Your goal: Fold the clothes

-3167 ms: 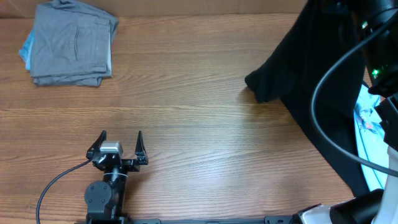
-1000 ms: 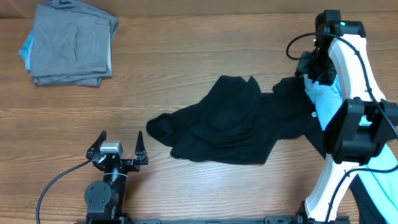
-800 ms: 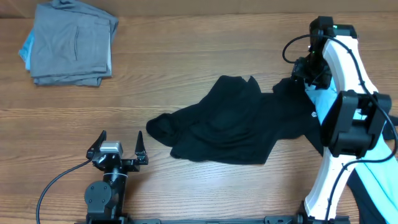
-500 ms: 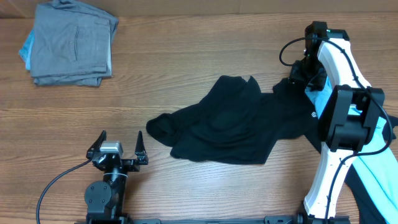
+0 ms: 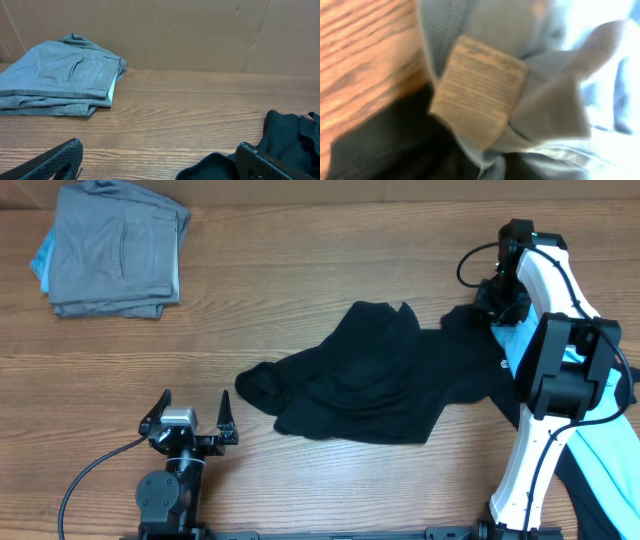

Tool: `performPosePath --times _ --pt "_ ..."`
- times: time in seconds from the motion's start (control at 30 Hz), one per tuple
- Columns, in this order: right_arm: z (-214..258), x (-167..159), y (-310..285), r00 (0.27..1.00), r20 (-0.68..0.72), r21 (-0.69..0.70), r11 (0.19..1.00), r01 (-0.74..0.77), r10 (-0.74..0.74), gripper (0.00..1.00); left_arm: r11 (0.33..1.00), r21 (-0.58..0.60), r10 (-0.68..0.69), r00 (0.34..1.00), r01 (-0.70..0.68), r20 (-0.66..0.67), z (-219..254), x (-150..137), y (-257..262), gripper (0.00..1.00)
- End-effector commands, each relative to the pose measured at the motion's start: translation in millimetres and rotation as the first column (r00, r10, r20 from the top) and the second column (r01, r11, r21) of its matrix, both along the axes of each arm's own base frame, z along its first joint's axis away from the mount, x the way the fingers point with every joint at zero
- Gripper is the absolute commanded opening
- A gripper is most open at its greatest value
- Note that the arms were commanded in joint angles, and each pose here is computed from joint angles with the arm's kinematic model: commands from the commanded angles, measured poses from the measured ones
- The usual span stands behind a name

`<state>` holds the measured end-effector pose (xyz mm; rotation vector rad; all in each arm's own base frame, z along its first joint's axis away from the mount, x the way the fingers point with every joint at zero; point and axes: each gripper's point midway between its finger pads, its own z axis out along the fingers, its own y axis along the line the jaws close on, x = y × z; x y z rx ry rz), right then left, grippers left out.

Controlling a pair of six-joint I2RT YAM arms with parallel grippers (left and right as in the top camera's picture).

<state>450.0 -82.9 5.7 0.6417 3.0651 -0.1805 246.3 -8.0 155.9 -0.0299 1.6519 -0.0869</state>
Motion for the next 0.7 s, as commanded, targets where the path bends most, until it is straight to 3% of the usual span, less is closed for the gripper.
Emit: performPosePath --times 0.0,0.17,0.33,0.6,0.63,0.67 --pt "-31.7 -7.5 -8.6 0.998 -0.051 0.007 1.000 0.030 -0.030 0.04 1.000 0.018 0.010 1.000 -0.010 0.005 -0.1 -0.2 2.5 1.00" --pt "-42.5 -6.8 -51.3 0.996 -0.033 -0.088 0.993 0.084 -0.087 0.04 1.000 0.018 0.010 1.000 -0.010 0.005 -0.1 -0.2 2.5 1.00" --pt "-23.7 -7.2 -123.1 0.982 0.033 -0.221 0.957 0.190 -0.188 0.04 1.000 0.018 0.010 1.000 -0.010 0.005 -0.1 -0.2 2.5 1.00" --pt "80.4 -4.2 -228.0 0.898 0.253 -0.207 0.887 0.413 -0.359 0.04 1.000 0.018 0.010 1.000 -0.010 0.005 -0.1 -0.2 2.5 1.00" --pt "94.5 -0.7 -231.7 0.885 0.288 -0.174 0.889 0.425 -0.366 0.06 1.000 0.018 0.010 1.000 -0.010 0.004 -0.2 -0.2 2.5 1.00" --pt "109.7 4.7 -232.4 0.868 0.330 -0.120 0.895 0.429 -0.371 0.20 1.000 0.018 0.010 1.000 -0.010 0.005 -0.1 -0.2 2.5 1.00"
